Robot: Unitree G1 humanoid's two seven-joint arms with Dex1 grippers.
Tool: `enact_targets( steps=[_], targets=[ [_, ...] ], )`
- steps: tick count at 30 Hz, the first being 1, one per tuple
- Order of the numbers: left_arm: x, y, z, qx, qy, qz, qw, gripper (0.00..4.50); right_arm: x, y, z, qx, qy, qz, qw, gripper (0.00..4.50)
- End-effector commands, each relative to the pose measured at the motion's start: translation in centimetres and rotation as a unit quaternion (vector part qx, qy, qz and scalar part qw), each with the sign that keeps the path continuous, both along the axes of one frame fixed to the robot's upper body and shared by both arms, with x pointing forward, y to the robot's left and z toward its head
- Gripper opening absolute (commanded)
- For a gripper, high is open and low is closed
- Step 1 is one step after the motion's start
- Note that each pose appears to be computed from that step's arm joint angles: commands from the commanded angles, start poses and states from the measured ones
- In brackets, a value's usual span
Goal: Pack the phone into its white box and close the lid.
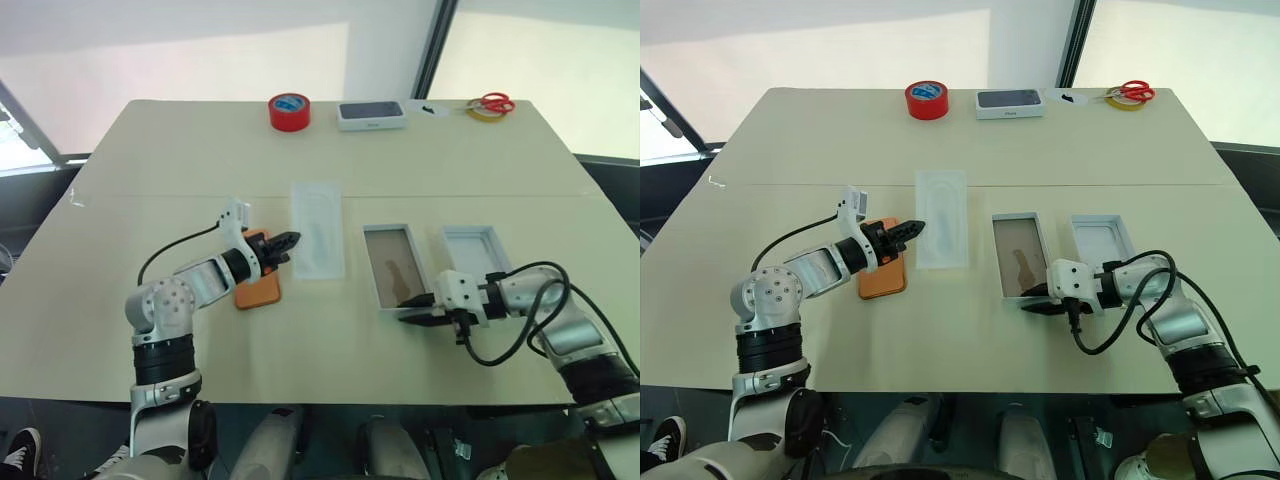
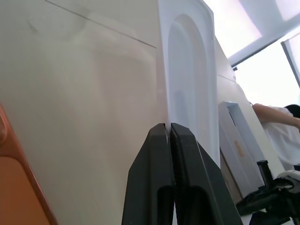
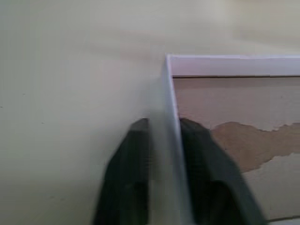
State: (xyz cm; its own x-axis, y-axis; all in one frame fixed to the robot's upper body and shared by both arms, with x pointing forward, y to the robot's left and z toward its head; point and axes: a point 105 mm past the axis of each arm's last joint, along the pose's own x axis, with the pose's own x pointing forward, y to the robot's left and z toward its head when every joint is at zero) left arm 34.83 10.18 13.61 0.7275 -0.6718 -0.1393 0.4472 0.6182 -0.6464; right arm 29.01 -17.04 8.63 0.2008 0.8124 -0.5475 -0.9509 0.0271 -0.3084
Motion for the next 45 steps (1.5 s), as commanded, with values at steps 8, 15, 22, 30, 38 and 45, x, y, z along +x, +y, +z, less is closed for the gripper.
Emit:
enact_targets(
  steps=[8, 15, 22, 30, 38, 45],
  targets=[
    [-0.1, -1.4, 1.8, -0.056, -0.006, -0.012, 0.998, 0.0, 2.0, 5.1, 1.3, 0.058, -0.033, -0.008, 0.998, 0.05],
    [-0.6, -2.2, 1.2, -0.054, -0.001, -0.025, 0.998, 0.0, 2.5, 4.9, 2.2, 0.068, -0.035, -0.036, 0.996, 1.83],
    [-0.8, -2.9, 0.4, -0.054, 0.02, -0.042, 0.997, 0.0, 2.0, 1.1, 5.9, 0.098, -0.04, -0.077, 0.991, 2.84],
    [-0.7, -5.6, -0.5, -0.058, 0.04, -0.071, 0.995, 0.0, 3.2, -3.3, 6.3, 0.094, -0.075, -0.144, 0.982, 2.84],
    [0.2, -6.7, -0.9, -0.055, 0.05, -0.07, 0.995, 0.0, 2.9, -2.6, 6.1, 0.105, -0.084, -0.148, 0.98, 2.84],
    [0.2, -7.6, -1.2, -0.053, 0.053, -0.09, 0.993, 0.3, 3.0, -2.5, 6.0, 0.11, -0.091, -0.155, 0.978, 2.88]
  ],
)
